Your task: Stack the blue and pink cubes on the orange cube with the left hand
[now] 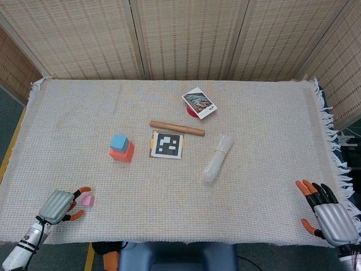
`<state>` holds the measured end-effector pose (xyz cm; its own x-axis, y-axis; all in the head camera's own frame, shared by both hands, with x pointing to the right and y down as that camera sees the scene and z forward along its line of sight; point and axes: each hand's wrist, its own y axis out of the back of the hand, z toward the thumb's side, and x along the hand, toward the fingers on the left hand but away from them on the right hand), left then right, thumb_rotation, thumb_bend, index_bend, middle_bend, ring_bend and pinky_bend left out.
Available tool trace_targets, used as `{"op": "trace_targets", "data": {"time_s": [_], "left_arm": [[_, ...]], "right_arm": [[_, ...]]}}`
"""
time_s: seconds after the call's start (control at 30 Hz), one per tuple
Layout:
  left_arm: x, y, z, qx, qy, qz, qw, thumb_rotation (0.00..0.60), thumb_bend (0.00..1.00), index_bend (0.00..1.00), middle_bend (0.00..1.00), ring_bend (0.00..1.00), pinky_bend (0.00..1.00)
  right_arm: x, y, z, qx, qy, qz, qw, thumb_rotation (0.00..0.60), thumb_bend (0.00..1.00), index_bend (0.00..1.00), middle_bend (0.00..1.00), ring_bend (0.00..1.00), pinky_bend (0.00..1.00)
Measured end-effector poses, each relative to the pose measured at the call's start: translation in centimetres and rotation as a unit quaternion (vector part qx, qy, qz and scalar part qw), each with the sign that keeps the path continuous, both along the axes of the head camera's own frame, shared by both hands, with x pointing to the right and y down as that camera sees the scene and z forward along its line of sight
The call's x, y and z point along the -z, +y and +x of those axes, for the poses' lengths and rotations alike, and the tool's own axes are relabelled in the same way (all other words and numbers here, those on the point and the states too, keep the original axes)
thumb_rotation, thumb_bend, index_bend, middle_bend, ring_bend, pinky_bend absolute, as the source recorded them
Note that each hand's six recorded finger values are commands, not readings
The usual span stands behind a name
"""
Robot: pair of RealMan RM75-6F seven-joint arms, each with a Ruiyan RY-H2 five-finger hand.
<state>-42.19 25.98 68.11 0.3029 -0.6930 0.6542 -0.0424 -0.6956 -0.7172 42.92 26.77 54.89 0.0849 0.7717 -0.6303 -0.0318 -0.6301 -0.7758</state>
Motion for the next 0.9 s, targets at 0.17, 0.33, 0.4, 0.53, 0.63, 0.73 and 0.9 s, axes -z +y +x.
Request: {"op": "trace_targets", "data": {"time_s": [0.17, 0.33, 0.4, 0.53, 0.63, 0.73, 0.9], "left_arm": [[-0.6, 0.0, 0.1, 0.000, -0.003, -0.001, 1.0000, 0.600, 0.27, 0.39, 1.00, 1.00, 1.00], [-1.0, 0.1, 0.3, 0.000, -0.004, 0.010, 0.9999, 0.600, 0.28, 0.45, 1.00, 1.00, 1.00], [-1.1, 0.0, 0.3, 0.001, -0.004, 0.018, 0.9998, 0.600, 0.28, 0.47, 1.00, 1.00, 1.00], [-1.2, -0.5, 0.3, 0.009, 0.000, 0.036, 0.9993, 0.600, 0.27, 0.49, 1.00, 1.00, 1.00], [-0.9, -0.8, 0.2, 0.017, 0.007, 0.042, 0.9989, 0.600, 0.27, 0.50, 1.00, 1.00, 1.00], [0.0, -1.4, 0.2, 0.020, 0.018, 0.052, 0.9983, 0.600, 0.27, 0.49, 1.00, 1.00, 1.00], [2.7, -3.9, 0.2, 0.005, 0.029, 0.074, 0.9968, 0.600, 0.27, 0.47, 1.00, 1.00, 1.00]], "right_arm": [[-0.1, 0.0, 0.0, 0.000, 0.002, -0.002, 1.0000, 0.600, 0.22, 0.00, 0.00, 0.00, 0.00], [-0.1, 0.0, 0.0, 0.000, 0.002, -0.002, 1.0000, 0.600, 0.22, 0.00, 0.00, 0.00, 0.00], [-0.1, 0.0, 0.0, 0.001, 0.002, -0.003, 1.0000, 0.600, 0.22, 0.00, 0.00, 0.00, 0.00], [0.0, 0.0, 0.0, 0.000, 0.001, -0.002, 1.0000, 0.600, 0.22, 0.00, 0.00, 0.00, 0.00], [0.1, 0.0, 0.1, 0.000, 0.001, -0.002, 1.0000, 0.600, 0.22, 0.00, 0.00, 0.00, 0.00], [0.1, -0.1, 0.1, -0.002, 0.001, -0.001, 1.0000, 0.600, 0.22, 0.00, 0.00, 0.00, 0.00], [-0.1, -0.2, 0.2, -0.003, 0.004, -0.001, 1.0000, 0.600, 0.22, 0.00, 0.00, 0.00, 0.00]]}}
